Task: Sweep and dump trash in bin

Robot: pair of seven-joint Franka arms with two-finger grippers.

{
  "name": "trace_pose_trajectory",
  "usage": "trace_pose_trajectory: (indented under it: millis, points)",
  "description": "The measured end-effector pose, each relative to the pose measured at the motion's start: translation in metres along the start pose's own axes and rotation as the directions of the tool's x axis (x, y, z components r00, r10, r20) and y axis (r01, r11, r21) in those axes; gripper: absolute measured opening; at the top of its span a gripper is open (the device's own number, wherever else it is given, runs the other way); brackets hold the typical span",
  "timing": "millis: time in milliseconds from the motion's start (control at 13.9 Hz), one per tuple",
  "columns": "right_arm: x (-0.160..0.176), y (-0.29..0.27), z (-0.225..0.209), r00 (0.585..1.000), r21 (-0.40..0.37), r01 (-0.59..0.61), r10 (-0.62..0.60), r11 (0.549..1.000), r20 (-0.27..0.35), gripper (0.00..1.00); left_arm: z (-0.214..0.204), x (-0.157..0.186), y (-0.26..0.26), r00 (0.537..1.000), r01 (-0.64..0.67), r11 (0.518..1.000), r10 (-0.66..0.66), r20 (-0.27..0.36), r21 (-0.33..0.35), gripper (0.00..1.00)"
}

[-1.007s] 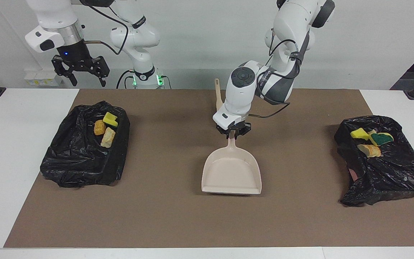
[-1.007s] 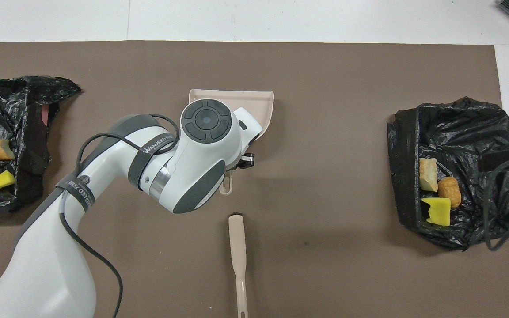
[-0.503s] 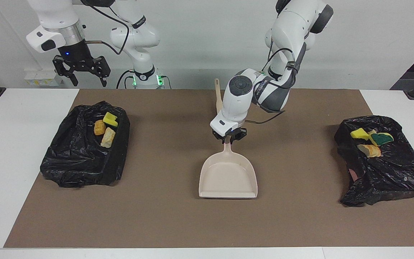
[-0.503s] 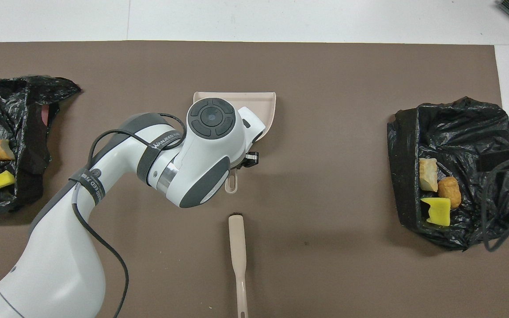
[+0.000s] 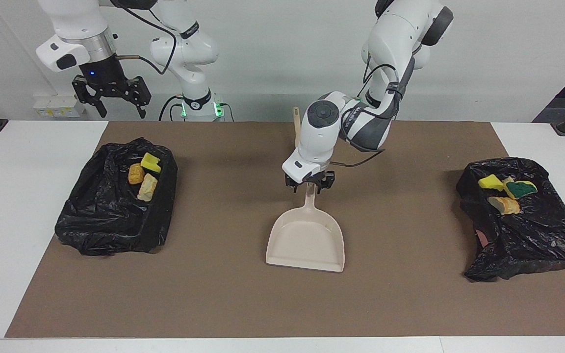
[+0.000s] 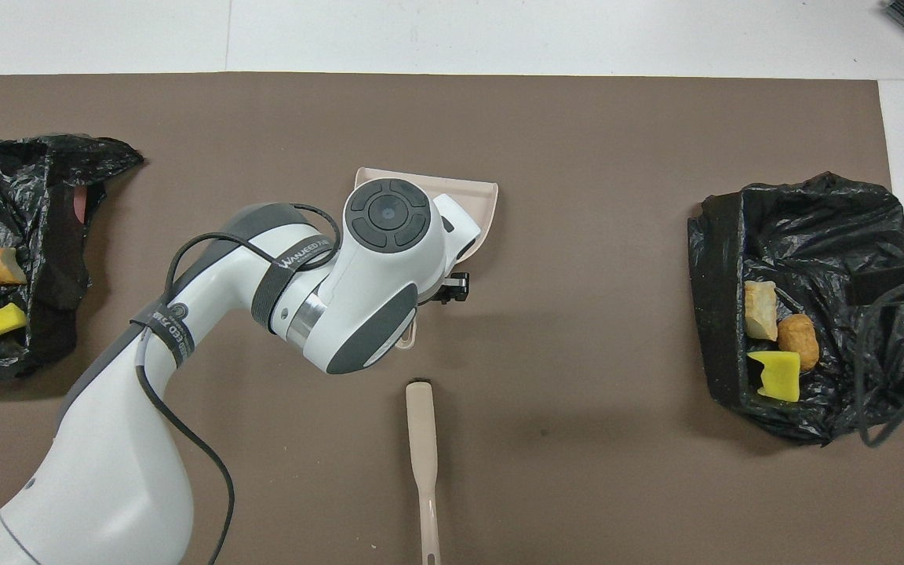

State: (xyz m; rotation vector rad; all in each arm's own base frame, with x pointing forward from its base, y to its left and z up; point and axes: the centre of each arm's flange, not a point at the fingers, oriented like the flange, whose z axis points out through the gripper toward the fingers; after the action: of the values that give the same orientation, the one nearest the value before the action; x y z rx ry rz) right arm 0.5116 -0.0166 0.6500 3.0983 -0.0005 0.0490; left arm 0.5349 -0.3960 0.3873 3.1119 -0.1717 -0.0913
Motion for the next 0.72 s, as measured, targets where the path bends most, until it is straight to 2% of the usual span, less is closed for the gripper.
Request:
trace_pose_trajectory:
  millis: [72,216,431,575,719]
  points:
    - [0.0,0.0,0.0,1.0,0.0,0.0,0.0,1.0,0.0,1.0,-0.006,0.002,-0.01,1.0,0.016,1.0,-0.016,-0.002,0.017,1.0]
    - [0.0,0.0,0.0,1.0,0.0,0.0,0.0,1.0,0.0,1.0,-0.024,0.01,-0.045,0.999,0.034,0.998,-0.033,-0.017,0.061,1.0]
    - [0.0,0.0,0.0,1.0,0.0,0.0,0.0,1.0,0.001,1.0,-0.066,0.009,-0.116,0.998,-0.026,0.992,0.033,-0.053,0.125,1.0]
    - [0.0,0.0,0.0,1.0,0.0,0.0,0.0,1.0,0.001,1.0,-0.104,-0.004,-0.168,0.996,-0.057,0.985,0.068,-0.063,0.161,1.0]
    - [0.0,0.0,0.0,1.0,0.0,0.0,0.0,1.0,0.001,1.0,-0.146,-0.025,-0.22,0.995,-0.074,0.984,0.083,-0.05,0.161,1.0]
